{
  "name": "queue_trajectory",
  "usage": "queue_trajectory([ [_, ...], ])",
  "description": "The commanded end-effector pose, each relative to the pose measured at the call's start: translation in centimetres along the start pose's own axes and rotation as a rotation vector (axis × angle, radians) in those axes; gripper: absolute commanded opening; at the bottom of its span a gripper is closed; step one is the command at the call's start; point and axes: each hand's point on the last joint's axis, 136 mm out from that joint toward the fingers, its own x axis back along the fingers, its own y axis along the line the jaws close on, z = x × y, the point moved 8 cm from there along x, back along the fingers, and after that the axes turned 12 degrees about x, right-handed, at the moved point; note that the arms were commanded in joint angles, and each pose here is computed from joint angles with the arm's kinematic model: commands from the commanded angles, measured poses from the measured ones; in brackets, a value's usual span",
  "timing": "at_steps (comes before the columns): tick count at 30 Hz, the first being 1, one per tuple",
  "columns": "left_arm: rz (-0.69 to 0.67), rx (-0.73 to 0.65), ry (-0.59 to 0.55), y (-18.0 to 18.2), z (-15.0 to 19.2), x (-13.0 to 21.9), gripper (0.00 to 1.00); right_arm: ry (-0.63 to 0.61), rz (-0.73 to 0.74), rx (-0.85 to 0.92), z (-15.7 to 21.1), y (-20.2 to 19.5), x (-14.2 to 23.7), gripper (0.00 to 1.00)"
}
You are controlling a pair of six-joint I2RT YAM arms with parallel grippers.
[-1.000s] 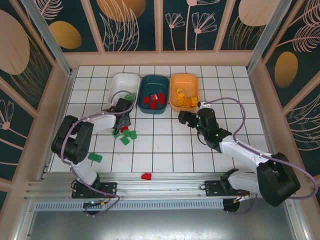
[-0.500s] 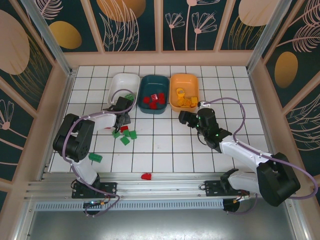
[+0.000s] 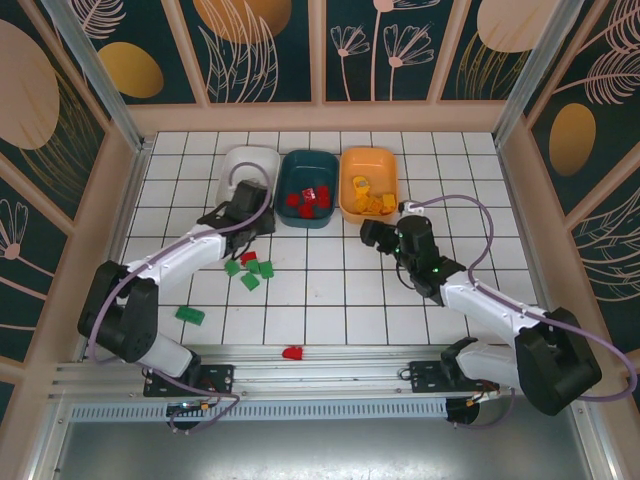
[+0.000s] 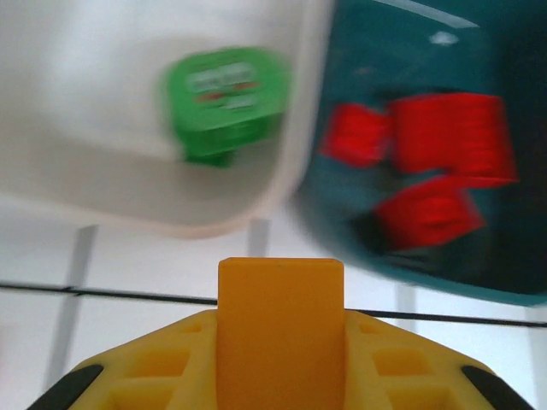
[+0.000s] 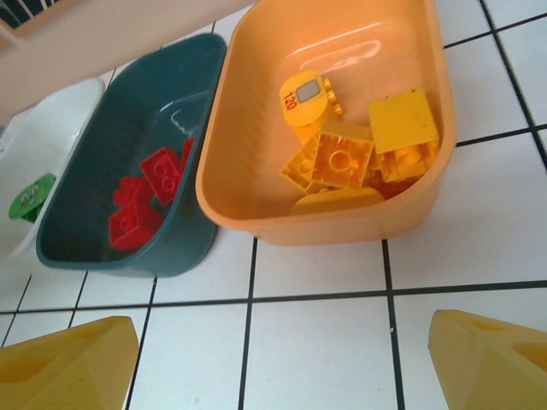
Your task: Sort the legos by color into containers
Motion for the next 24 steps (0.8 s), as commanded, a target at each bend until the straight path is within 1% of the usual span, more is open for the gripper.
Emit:
queue_trajectory([
  [1, 0.2, -0.025, 0.03, -6.6, -0.5, 0.6, 0.24, -0.053, 0.058, -0.101, -1.0, -2.1, 0.5, 0.89],
  [3, 0.294, -0.049, 0.047, -9.9, -0.6, 0.0, 0.24, -0.061, 0.076, -0.145, -0.8, -3.2, 0.7, 0.89],
  [6, 0.363, -0.09, 0.074, -13.9, -0.5, -2.4, 0.24, -0.076, 0.098, -0.18, -0.7, -4.4, 1.2, 0.89],
  [8, 0.407, -0.099, 0.109, -16.0, -0.2, -4.3, 0.24, -0.087, 0.101, -0.189, -0.8, -4.7, 1.5, 0.89],
  [11, 0.424, -0.106, 0.154, -17.9, 0.3, -7.1, 0.24, -0.092, 0.103, -0.194, -0.9, -5.0, 1.6, 0.89],
  [14, 0.448, -0.116, 0.176, -19.5, 0.9, -8.9, 0.24, -0.095, 0.09, -0.193, -1.0, -4.9, 1.6, 0.89],
  [17, 0.447, -0.126, 0.19, -20.3, 1.0, -10.2, 0.26, -0.099, 0.077, -0.188, -1.0, -4.8, 1.6, 0.89],
  [24, 0.433, -0.12, 0.219, -20.4, 2.1, -12.1, 0.33, -0.098, 0.057, -0.179, -1.1, -4.6, 1.6, 0.89],
])
